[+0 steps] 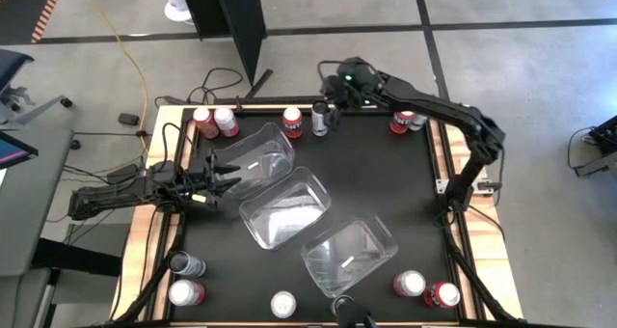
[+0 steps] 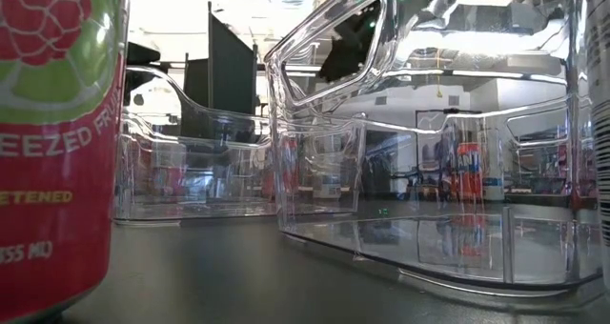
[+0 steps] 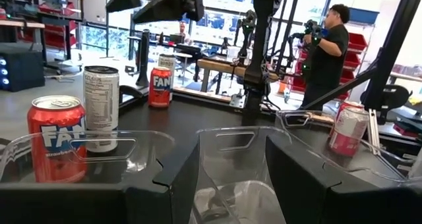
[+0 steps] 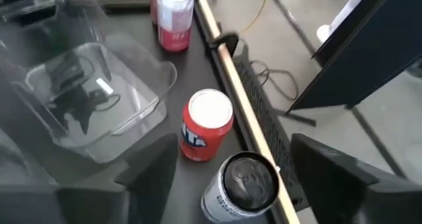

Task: Sort soda cans
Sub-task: Put the top middle white soda can in the center transparent bin

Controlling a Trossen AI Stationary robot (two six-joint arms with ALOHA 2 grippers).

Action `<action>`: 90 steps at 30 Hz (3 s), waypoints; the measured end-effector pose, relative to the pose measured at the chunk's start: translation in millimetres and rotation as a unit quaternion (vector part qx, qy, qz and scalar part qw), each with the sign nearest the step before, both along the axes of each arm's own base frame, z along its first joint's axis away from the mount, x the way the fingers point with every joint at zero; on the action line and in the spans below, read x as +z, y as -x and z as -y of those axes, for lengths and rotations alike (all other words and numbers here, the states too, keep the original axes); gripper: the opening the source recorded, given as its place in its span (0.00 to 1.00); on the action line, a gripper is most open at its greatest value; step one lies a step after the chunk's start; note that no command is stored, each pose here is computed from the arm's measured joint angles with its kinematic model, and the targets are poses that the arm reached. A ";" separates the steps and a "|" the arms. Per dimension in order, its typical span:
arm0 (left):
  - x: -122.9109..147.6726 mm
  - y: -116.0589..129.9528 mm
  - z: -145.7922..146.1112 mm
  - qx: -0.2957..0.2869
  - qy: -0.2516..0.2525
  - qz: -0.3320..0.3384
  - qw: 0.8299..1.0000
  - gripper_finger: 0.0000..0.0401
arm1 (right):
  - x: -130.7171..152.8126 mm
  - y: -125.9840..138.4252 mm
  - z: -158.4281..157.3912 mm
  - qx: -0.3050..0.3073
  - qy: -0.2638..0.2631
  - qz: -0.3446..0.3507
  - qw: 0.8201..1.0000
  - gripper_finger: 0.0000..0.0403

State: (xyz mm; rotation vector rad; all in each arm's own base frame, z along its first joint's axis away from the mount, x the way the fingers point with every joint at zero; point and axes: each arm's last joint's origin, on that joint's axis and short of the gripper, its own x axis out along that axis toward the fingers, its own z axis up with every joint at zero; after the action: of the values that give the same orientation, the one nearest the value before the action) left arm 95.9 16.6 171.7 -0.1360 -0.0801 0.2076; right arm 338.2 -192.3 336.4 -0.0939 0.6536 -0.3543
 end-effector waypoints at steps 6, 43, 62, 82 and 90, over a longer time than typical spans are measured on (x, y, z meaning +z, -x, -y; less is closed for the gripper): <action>-0.6 0.0 -0.1 0.001 0.001 -0.003 1.000 0.42 | -21.1 -18.7 15.2 -0.002 -0.030 -0.055 0.998 0.92; -2.3 -0.1 -0.1 0.002 -0.008 -0.014 1.000 0.42 | -69.0 -27.1 60.2 -0.023 -0.095 -0.119 0.988 0.94; -2.3 -0.1 -0.1 0.002 -0.009 -0.014 1.000 0.42 | -73.2 -25.4 62.3 -0.031 -0.097 -0.124 0.987 0.91; -2.3 -0.1 -0.1 0.002 -0.009 -0.014 1.000 0.42 | -77.2 -28.4 62.4 -0.027 -0.093 -0.127 0.987 0.91; -2.3 -0.1 -0.1 0.002 -0.008 -0.014 1.000 0.42 | -86.2 -39.8 64.2 -0.024 -0.077 -0.120 0.989 0.91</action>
State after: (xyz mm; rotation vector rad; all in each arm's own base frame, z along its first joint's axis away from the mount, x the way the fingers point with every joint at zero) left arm 95.9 16.8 169.4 -0.1171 -0.0546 0.2124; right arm 378.1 -256.6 250.1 0.0277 0.9203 -0.3411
